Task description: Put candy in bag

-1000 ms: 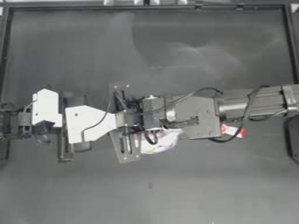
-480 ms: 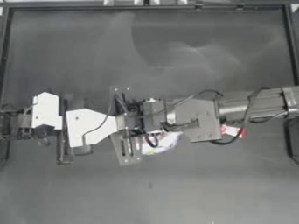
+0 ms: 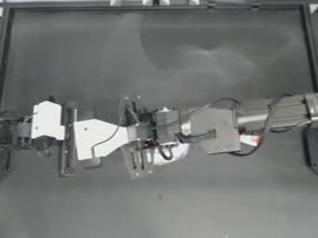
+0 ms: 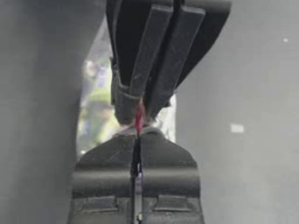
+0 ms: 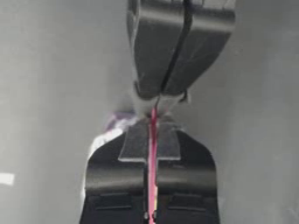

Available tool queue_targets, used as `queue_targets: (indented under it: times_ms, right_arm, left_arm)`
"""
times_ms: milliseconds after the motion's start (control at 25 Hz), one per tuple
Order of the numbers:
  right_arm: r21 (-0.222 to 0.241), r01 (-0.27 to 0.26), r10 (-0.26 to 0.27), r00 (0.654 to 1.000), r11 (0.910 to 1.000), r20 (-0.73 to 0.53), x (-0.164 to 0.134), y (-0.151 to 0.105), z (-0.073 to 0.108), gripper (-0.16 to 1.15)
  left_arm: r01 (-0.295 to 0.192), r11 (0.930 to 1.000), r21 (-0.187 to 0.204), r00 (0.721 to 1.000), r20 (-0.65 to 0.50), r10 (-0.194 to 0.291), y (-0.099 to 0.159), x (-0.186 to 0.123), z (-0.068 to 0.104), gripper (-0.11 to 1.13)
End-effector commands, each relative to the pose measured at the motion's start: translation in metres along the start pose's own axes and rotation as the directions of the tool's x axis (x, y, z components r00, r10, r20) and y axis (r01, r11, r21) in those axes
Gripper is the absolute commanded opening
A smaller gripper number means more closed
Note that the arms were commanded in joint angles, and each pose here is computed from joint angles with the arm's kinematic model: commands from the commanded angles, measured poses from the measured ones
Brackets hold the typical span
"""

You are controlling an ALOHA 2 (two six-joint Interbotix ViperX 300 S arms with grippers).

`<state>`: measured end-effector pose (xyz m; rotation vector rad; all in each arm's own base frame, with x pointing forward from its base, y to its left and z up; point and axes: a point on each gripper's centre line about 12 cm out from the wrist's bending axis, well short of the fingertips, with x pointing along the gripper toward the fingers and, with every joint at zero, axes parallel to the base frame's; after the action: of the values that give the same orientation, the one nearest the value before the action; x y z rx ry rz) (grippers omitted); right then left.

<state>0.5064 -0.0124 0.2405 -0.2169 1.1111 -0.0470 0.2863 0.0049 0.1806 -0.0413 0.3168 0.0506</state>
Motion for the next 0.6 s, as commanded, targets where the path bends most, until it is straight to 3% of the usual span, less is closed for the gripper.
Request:
queue_targets:
  times_ms: [40, 600]
  right_arm:
    - [0.019, 0.008, -0.009, 0.999, 0.9998, 0.046, -0.029, -0.006, 0.002, 0.04]
    - [0.065, 0.007, -0.006, 1.0, 0.9979, -0.011, -0.025, -0.008, -0.026, 0.04]
  left_arm:
    - [0.007, 1.0, 0.003, 0.998, 0.06, -0.007, -0.001, -0.008, 0.015, 0.09]
    - [0.008, 1.0, 0.004, 0.999, 0.044, -0.008, -0.001, -0.009, 0.013, 0.09]
